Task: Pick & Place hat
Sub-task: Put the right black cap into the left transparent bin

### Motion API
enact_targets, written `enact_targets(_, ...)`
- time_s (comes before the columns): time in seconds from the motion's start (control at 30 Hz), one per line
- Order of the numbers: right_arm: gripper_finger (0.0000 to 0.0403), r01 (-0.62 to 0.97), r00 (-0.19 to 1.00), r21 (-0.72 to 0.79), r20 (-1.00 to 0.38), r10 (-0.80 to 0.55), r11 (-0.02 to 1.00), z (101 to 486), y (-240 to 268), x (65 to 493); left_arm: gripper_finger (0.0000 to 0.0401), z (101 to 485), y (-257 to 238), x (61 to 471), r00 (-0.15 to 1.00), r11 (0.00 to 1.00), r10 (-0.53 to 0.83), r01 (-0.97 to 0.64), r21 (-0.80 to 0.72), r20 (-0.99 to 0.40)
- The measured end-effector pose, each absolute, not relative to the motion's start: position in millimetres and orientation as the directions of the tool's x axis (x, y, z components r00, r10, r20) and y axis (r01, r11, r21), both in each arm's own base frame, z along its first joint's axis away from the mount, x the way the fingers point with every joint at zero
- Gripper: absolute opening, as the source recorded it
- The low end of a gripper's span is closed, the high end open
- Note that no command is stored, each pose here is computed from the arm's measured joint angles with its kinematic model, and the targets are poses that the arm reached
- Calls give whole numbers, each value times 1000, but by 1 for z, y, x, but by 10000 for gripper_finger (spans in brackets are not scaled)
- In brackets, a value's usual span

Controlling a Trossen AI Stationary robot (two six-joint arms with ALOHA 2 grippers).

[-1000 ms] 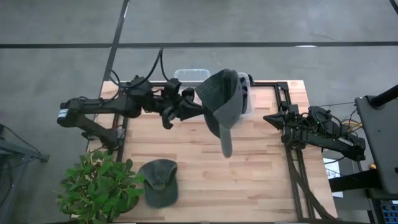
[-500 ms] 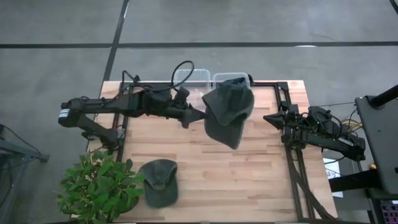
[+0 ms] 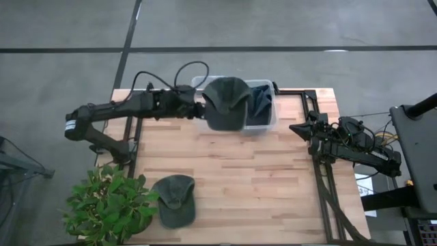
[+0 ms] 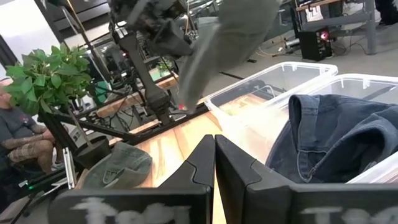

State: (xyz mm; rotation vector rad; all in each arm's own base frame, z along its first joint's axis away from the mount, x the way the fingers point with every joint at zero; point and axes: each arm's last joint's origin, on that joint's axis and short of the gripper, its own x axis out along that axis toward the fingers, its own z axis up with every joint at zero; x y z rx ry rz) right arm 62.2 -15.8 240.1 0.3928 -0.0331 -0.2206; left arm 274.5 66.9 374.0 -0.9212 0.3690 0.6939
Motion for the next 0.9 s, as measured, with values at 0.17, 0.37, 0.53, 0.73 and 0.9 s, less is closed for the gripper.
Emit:
enact_targets(0.17, 8, 206, 976, 384, -11, -219, 900, 240, -16, 62, 0, 371, 99, 262, 657, 346, 456, -752, -561, -600)
enact_targets(0.37, 8, 207, 976, 384, -12, -219, 900, 240, -16, 62, 1, 368, 130, 246, 631, 303, 444, -774, -556, -636)
enact_targets(0.53, 8, 206, 976, 390, -12, -219, 898, 240, -16, 62, 1, 365, 144, 238, 601, 285, 448, -798, -531, -662)
enact_targets(0.73, 8, 206, 976, 391, -12, -219, 897, 240, -16, 62, 1, 353, 152, 247, 583, 291, 428, -813, -505, -691)
enact_targets(0.9, 8, 206, 976, 391, -12, -218, 897, 240, -16, 62, 1, 339, 163, 258, 558, 289, 421, -830, -478, -715)
